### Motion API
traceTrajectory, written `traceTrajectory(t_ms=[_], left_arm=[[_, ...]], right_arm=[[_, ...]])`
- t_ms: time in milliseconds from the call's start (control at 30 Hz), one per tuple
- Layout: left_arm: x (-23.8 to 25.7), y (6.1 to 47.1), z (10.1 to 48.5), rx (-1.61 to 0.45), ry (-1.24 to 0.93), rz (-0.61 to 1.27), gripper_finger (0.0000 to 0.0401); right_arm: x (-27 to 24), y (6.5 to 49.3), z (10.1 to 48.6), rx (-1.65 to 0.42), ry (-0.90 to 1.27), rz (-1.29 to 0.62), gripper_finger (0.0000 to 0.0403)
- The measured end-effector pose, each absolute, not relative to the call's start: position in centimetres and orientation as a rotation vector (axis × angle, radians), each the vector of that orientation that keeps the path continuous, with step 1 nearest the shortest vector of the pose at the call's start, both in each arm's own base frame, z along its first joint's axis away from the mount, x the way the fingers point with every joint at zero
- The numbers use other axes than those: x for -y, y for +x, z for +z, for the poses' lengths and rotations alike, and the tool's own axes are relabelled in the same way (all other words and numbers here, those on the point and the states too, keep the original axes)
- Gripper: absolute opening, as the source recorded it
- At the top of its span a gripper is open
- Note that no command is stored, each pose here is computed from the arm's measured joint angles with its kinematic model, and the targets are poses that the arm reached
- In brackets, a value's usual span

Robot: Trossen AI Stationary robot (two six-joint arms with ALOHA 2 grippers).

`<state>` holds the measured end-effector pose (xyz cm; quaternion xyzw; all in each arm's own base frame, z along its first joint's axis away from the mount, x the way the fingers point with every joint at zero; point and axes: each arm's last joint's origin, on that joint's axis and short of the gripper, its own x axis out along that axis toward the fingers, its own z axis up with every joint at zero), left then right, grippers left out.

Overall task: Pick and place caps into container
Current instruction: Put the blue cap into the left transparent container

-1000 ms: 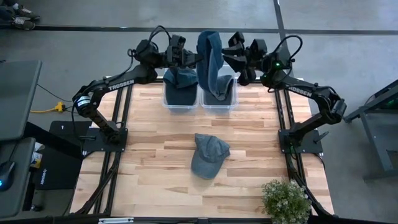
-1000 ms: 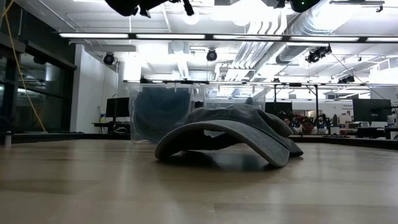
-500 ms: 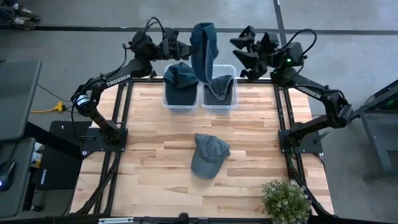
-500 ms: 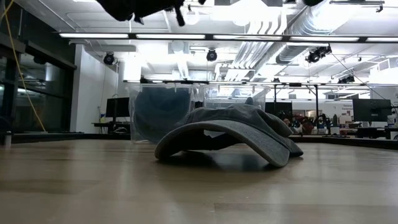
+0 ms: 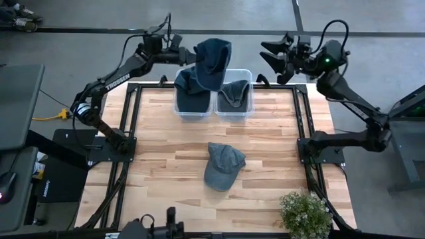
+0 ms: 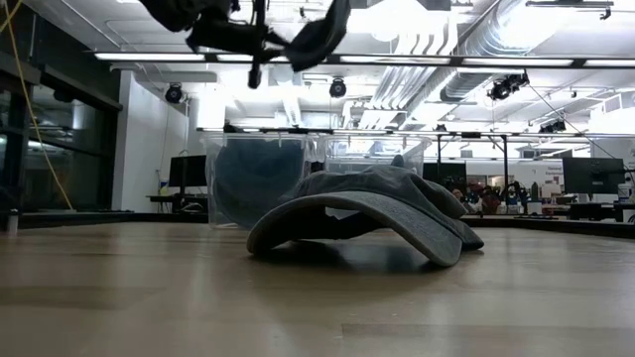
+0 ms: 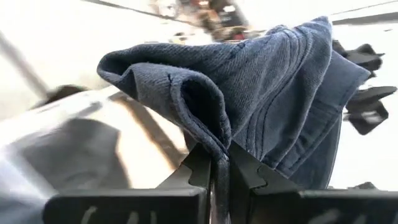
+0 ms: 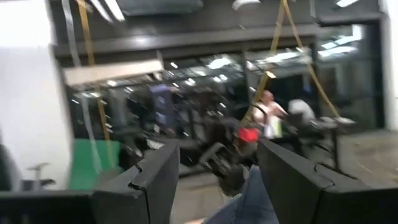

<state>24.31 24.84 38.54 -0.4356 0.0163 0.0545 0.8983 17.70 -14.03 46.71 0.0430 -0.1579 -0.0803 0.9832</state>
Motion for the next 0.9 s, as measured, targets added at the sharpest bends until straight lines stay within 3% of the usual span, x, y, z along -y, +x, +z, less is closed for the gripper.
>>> traceTrajectory(t_ms=[200, 567, 900], left_arm=[[-24.3, 23.6, 37.1, -0.171, -0.829, 0.300, 0.0014], [-23.6, 23.2, 36.0, -0.310, -0.709, 0.445, 0.0014], [-22.7, 23.6, 35.0, -0.435, -0.595, 0.616, 0.0014]], right_arm=[[12.9, 16.1, 46.4, 0.230, 0.131, -0.268, 0.0209], [12.9, 15.8, 43.7, 0.000, 0.328, -0.392, 0.0209], [13.0, 15.6, 43.1, -0.064, 0.307, -0.455, 0.0209]])
